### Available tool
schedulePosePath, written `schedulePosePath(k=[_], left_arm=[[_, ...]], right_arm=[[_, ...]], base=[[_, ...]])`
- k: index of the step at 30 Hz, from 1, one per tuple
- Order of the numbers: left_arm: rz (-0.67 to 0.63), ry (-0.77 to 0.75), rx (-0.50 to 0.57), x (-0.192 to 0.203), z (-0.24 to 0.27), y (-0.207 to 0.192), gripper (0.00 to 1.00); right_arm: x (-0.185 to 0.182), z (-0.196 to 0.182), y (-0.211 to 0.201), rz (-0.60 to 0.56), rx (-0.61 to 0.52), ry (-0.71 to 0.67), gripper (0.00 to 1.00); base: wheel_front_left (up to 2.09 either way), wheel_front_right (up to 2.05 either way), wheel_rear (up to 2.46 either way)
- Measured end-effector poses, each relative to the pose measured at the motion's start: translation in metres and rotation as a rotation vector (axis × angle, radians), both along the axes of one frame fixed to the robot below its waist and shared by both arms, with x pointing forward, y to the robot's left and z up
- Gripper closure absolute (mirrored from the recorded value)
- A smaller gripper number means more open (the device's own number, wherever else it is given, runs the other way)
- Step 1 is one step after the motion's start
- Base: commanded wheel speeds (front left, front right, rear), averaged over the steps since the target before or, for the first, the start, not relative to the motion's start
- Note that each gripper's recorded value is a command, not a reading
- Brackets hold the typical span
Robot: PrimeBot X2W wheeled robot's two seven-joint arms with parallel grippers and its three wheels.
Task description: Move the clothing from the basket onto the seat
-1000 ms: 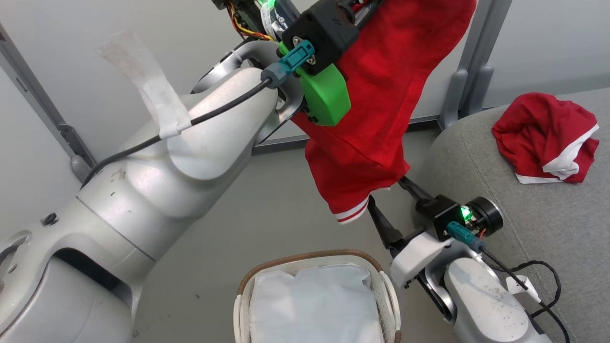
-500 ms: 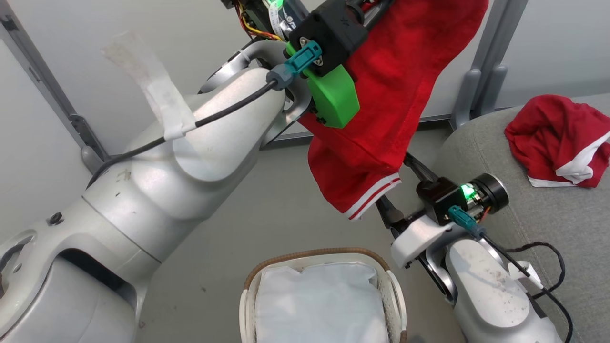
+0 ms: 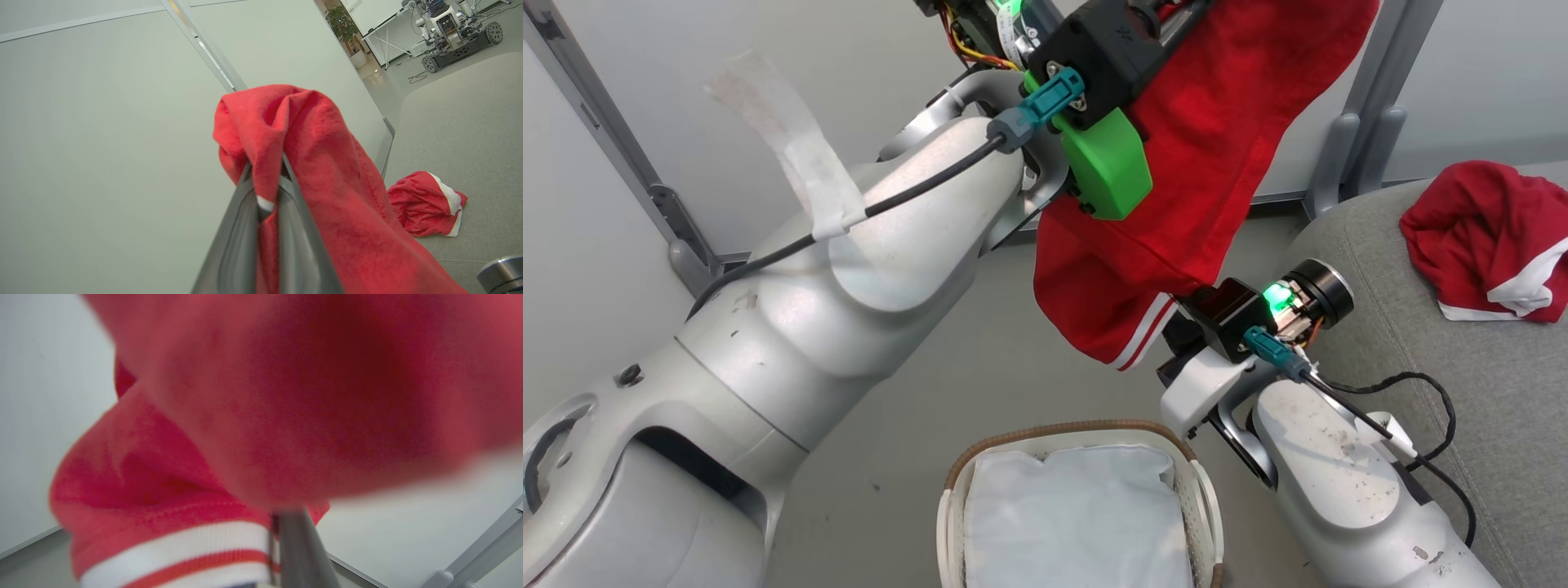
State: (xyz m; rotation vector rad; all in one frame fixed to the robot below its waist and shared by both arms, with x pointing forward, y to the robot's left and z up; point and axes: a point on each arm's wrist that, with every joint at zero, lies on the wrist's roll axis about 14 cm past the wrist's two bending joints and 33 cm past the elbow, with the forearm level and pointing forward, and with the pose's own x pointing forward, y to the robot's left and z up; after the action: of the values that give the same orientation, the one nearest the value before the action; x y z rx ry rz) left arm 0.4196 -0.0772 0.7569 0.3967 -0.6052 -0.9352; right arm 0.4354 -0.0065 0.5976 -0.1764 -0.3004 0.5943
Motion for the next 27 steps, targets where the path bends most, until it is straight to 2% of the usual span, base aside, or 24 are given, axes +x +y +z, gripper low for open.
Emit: schedulePosePath(k=[14, 15, 18, 19, 20, 27], left_arm=[[0.088, 0.172, -0.026, 0.031, -0.051, 0.027, 1.00], [0.091, 0.192, -0.036, 0.032, -0.056, 0.028, 0.94], [0.096, 0.261, -0.073, 0.033, -0.074, 0.032, 0.52], [0.099, 0.282, -0.083, 0.033, -0.080, 0.033, 0.07], [0.103, 0.310, -0.099, 0.034, -0.087, 0.035, 0.00], [0.130, 0.504, -0.172, 0.025, -0.147, 0.043, 0.00]], right_arm=[[0.007, 0.012, -0.025, -0.069, 0.056, -0.022, 1.00], [0.008, 0.014, -0.029, -0.080, 0.064, -0.024, 1.00], [0.010, 0.019, -0.040, -0.109, 0.088, -0.034, 1.00], [0.011, 0.020, -0.042, -0.115, 0.094, -0.039, 1.00], [0.012, 0.023, -0.045, -0.124, 0.101, -0.044, 1.00], [0.016, 0.035, -0.064, -0.176, 0.129, -0.081, 1.00]], base=[[0.00, 0.00, 0.00], [0.00, 0.00, 0.00], [0.00, 0.00, 0.00], [0.00, 0.00, 0.00], [0.00, 0.00, 0.00], [0.00, 0.00, 0.00]])
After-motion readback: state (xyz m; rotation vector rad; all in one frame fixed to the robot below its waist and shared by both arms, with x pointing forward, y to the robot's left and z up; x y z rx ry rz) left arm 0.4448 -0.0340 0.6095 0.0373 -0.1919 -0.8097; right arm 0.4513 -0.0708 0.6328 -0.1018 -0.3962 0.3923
